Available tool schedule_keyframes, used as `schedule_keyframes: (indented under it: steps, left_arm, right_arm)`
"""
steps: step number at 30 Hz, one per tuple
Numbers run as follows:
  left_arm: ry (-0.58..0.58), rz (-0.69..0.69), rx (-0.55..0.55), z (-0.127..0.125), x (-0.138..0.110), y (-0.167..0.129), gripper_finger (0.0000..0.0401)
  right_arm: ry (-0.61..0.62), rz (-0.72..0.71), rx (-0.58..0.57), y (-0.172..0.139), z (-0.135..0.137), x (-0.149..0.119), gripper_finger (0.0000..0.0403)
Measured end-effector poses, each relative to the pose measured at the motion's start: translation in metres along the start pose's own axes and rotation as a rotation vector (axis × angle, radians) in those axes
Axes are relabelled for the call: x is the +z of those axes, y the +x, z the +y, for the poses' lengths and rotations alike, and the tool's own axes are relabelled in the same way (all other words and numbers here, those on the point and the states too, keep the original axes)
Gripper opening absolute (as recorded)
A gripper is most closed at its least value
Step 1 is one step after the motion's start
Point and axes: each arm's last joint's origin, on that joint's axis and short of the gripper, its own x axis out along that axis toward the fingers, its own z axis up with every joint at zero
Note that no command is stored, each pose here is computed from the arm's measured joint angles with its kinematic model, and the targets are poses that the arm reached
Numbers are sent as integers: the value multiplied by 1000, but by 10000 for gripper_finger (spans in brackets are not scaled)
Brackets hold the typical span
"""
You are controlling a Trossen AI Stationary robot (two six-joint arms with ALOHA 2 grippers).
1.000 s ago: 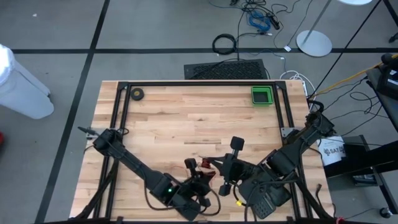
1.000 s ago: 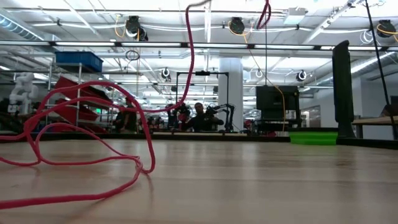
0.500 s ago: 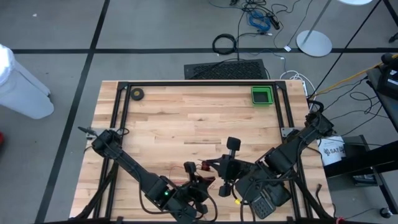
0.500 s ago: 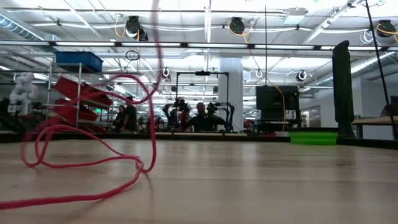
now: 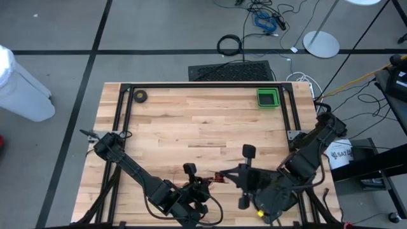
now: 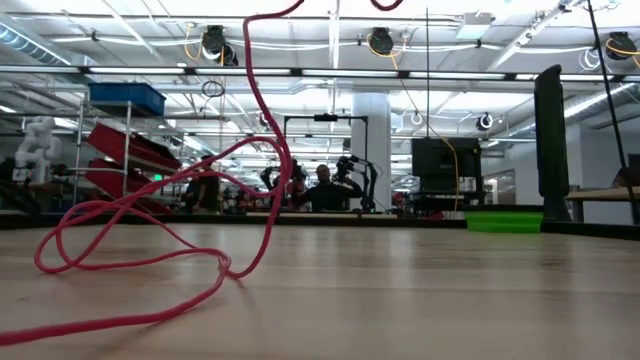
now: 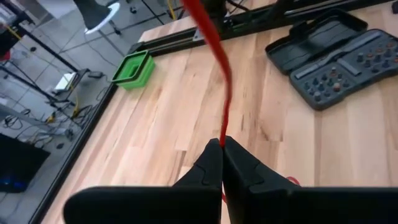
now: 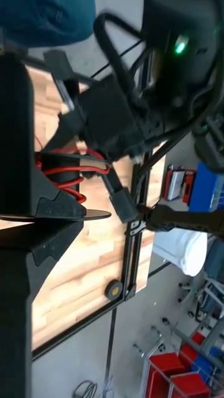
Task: Coil cords
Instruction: Coil the red wire on the black spool
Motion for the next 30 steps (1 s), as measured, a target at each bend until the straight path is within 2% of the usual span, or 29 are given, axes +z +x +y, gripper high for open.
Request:
schedule_keyframes:
  steps: [8,16,25,30]
  left_arm:
    - [9,-7,45,2,-1,0,0]
    - [20,-6,115,9,-1,6,0]
    - [-21,31,152,17,-5,12,0]
    - [-81,-1,143,16,0,14,0]
  right_arm:
    - [8,-19,42,-14,7,0,0]
    - [15,-15,79,-14,8,0,0]
    - [12,-33,76,-15,9,2,0]
    - [11,-72,19,-10,10,5,0]
